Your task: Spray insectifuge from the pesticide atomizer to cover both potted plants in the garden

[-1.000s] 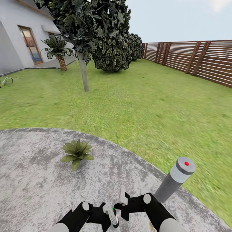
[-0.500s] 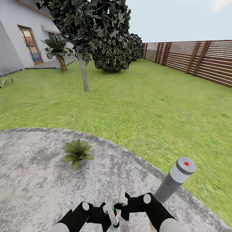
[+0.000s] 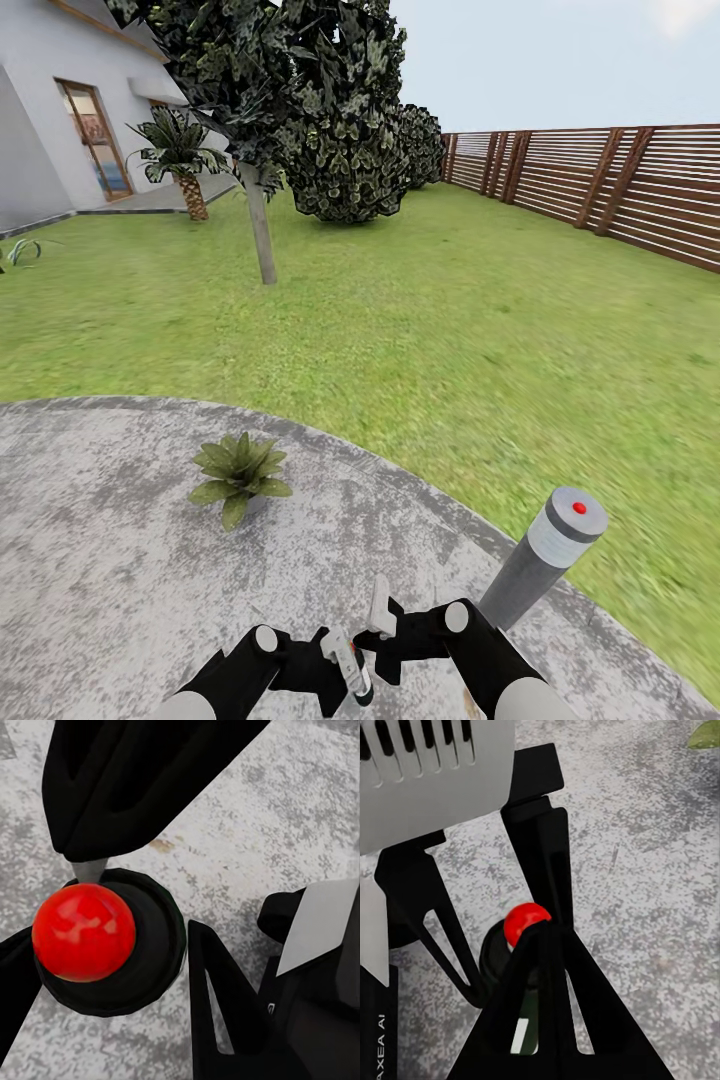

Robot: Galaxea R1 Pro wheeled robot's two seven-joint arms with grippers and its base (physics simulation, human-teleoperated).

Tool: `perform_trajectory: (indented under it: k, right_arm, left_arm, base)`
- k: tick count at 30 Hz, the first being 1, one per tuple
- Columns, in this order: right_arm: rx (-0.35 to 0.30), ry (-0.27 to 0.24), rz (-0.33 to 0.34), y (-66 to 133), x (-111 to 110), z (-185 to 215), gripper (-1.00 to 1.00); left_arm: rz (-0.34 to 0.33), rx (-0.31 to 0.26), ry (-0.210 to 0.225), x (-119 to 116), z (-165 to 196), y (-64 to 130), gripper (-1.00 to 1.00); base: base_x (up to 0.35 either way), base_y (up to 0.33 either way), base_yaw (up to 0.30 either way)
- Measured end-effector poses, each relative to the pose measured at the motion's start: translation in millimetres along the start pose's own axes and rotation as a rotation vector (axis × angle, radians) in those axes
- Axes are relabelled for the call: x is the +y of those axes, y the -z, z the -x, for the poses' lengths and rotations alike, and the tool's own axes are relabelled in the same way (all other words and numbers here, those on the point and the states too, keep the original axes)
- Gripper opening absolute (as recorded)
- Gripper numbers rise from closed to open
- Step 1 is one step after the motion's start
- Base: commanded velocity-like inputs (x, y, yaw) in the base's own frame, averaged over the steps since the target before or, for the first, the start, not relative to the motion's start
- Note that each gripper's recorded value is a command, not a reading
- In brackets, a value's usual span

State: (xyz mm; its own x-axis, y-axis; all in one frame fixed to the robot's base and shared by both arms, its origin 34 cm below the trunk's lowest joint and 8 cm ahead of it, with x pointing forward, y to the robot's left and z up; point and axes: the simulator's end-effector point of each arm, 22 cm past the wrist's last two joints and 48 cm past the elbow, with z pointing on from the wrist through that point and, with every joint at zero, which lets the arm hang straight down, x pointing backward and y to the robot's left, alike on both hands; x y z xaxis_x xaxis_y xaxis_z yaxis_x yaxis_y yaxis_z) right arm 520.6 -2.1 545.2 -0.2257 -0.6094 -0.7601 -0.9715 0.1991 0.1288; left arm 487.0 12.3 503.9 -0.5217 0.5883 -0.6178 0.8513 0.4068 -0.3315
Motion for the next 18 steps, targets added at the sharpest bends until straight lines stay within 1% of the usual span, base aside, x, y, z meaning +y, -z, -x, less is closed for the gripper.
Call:
perform_trajectory:
  k: [7, 13, 16, 18]
  right_arm:
    - [0.0, 0.0, 0.0, 0.0, 0, 0, -1.0]
    - [0.0, 0.0, 0.001, -0.1, 0, 0, -1.0]
    - [0.0, -0.001, 0.001, -0.2, 0, 0, -1.0]
    - [0.0, -0.001, 0.002, -0.4, 1, 0, -1.0]
  left_arm:
    - [-0.001, 0.001, 0.001, 0, -1, 0.0, -1.0]
    - [0.003, 0.039, -0.001, 3, -20, 5.1, -1.0]
    - [0.042, 0.093, 0.009, 26, -57, 27.8, -1.0]
    - [0.085, 0.149, 0.022, 50, -95, 55.4, -1.0]
  base:
    - [0.0, 0.0, 0.0]
    - [0.0, 0.0, 0.0]
    - [0.0, 0.0, 0.0]
    - [0.0, 0.0, 0.0]
